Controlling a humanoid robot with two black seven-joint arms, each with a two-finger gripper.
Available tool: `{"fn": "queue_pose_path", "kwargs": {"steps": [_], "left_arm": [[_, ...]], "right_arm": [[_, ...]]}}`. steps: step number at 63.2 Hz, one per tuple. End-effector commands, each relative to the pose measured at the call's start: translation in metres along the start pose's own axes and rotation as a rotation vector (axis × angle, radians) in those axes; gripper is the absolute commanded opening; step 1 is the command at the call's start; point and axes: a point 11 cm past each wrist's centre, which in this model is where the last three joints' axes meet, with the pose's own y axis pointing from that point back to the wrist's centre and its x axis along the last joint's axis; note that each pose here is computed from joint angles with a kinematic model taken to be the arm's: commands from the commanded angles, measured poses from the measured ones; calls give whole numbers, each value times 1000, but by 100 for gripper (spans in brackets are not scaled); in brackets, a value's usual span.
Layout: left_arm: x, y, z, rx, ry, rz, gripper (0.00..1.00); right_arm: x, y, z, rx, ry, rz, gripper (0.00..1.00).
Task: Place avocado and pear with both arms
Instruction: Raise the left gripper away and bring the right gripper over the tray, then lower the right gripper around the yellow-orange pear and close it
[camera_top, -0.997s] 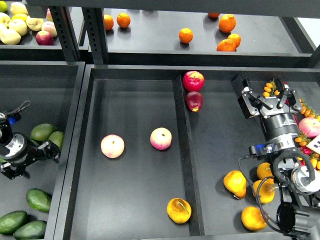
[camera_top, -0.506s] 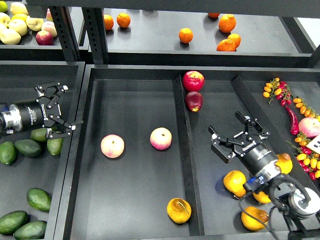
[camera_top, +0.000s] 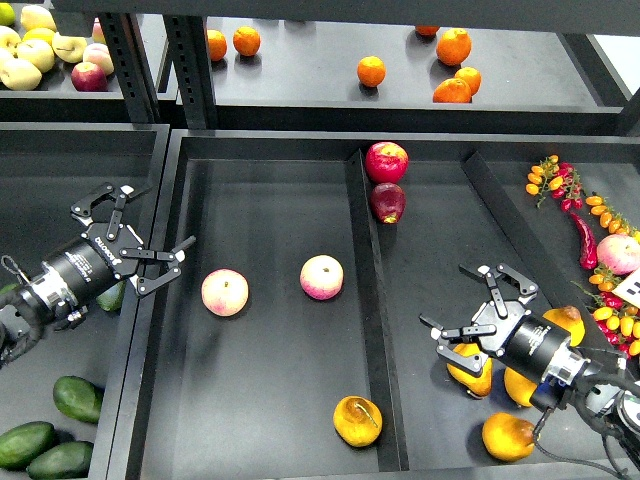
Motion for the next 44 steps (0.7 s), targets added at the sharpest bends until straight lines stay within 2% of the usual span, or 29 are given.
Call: {"fn": "queue_pose_path", "kwargs": {"steps": [1, 21, 26, 44], "left_arm": [[4, 11, -3, -38, 27, 7, 99], [5, 24, 15, -108, 18, 17, 99], [12, 37, 17, -133, 28, 43, 99], [13, 42, 15, -135, 31, 49, 99]], "right_arm": [[-2, -1, -3, -71, 67, 36, 100], [-3, -23, 15, -297, 239, 109, 100], [4, -33, 26, -369, 291, 143, 100], [11, -59, 42, -397, 275, 149, 100]]}}
